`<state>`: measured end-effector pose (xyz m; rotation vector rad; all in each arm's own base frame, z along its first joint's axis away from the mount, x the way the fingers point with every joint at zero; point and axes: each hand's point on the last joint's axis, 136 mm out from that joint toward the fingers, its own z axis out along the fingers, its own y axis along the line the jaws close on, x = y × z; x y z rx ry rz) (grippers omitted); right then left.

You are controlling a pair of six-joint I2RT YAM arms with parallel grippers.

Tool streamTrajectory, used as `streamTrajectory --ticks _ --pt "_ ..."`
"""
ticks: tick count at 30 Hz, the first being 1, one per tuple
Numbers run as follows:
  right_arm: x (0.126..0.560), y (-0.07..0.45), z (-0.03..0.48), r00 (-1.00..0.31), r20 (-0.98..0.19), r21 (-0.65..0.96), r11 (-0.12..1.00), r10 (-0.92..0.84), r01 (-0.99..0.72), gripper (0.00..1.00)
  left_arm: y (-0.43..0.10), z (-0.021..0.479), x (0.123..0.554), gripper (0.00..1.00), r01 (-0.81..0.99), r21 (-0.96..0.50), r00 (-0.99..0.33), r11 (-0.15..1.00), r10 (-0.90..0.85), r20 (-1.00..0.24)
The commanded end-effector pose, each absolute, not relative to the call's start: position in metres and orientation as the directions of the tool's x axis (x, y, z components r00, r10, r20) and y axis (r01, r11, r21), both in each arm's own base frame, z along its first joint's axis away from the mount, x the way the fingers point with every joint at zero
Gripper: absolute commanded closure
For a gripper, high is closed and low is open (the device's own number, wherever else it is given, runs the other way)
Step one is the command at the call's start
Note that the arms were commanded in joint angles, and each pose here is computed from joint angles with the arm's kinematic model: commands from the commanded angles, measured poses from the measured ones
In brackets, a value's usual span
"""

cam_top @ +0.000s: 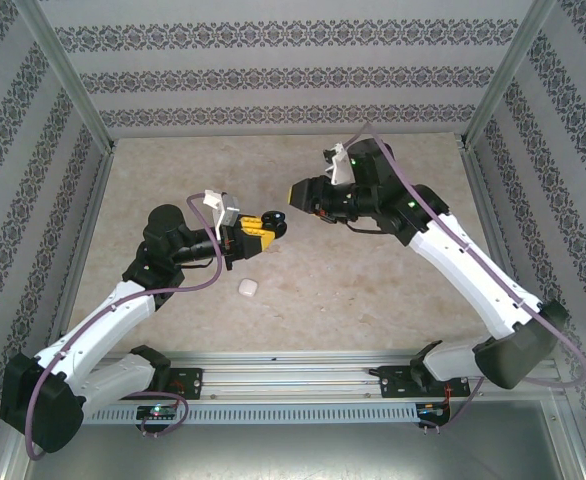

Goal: Insert the wireless bluetooth earbuds into the charging case

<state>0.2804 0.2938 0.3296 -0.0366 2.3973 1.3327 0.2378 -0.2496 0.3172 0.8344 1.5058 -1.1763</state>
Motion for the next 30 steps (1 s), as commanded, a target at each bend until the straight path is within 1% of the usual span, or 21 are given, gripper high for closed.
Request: streamTrajectory --ticks 1,8,15,23,30 --pt "0.274 0.31 0.335 -0.948 -0.296 0.867 0.45 0.117 -0.215 0.58 -0.253 0.335 0.231 1.0 0.941 -0.242 -0.232 0.239 -0.068 -0.97" --pt "0.269 0.328 0.331 -0.97 -0.238 0.902 0.381 0.042 -0.204 0.61 -0.254 0.333 0.237 1.0 0.919 -0.304 -0.297 0.251 -0.065 -0.953" --pt "0.26 0.332 0.332 -0.975 -0.221 0.91 0.356 -0.017 -0.212 0.62 -0.254 0.33 0.241 1.0 0.912 -0.31 -0.303 0.268 -0.069 -0.95" --pt "0.252 0.327 0.349 -0.959 -0.28 0.902 0.333 -0.034 -0.275 0.62 -0.251 0.322 0.253 1.0 0.868 -0.374 -0.367 0.327 -0.086 -0.926" --pt "0.253 0.304 0.377 -0.916 -0.4 0.873 0.32 0.042 -0.367 0.65 -0.248 0.311 0.263 1.0 0.81 -0.446 -0.447 0.38 -0.091 -0.89"
